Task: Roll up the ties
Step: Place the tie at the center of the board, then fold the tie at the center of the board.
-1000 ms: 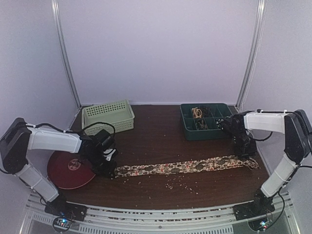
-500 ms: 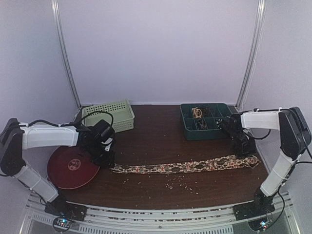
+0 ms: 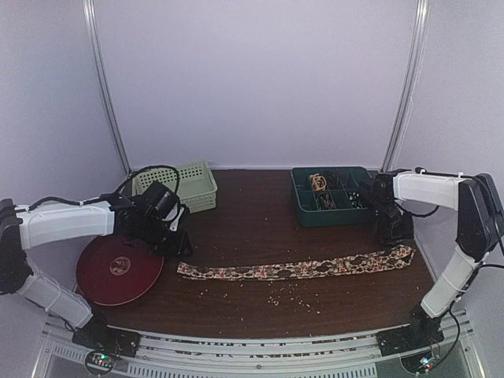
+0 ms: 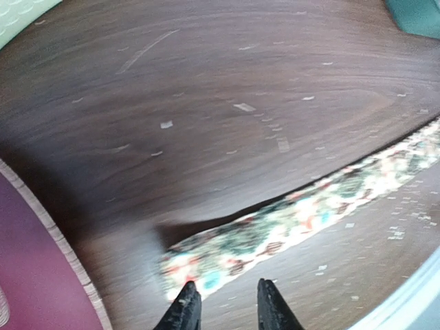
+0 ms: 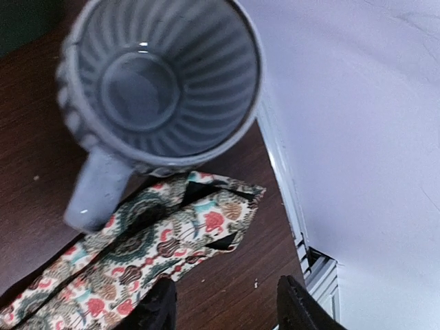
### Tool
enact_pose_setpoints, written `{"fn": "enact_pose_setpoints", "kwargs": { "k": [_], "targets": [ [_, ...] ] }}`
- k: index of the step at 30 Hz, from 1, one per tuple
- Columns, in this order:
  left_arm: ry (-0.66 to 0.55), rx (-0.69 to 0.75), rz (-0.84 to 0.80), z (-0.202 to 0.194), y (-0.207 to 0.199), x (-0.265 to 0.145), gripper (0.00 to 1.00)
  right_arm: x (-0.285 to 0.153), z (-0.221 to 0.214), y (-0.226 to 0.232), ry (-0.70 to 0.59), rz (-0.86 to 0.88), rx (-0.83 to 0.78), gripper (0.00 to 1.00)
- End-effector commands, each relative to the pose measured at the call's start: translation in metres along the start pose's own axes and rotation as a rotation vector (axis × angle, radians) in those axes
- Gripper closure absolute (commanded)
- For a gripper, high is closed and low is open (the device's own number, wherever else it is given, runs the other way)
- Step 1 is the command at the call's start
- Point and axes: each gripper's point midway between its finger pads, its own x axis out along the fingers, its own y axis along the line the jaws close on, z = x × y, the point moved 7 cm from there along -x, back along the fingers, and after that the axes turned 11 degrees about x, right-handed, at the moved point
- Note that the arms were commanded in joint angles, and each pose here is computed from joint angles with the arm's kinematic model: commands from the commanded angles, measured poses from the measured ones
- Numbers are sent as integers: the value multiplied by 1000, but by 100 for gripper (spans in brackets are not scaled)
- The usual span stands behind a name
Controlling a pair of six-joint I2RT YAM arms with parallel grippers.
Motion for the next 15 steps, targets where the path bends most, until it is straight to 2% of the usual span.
{"fn": "enact_pose_setpoints", "kwargs": {
  "k": [1, 3, 9, 12, 15],
  "targets": [
    [-54, 5, -167, 5, -14, 13, 75, -29, -1, 15, 2, 311, 61, 57],
    [-42, -6, -194, -1, -14, 23, 79, -45, -7, 27, 3, 478, 70, 71],
    [-8, -41, -168, -20, -5, 44, 89, -102, -29, 67, -39, 901, 99, 99],
    [-8, -40, -146, -26, -1, 54, 90, -131, -46, 95, -59, 1101, 81, 100],
    [-3, -34, -82, -27, 7, 65, 92, -152, -77, 128, -26, 1253, 4, 100]
  ]
}}
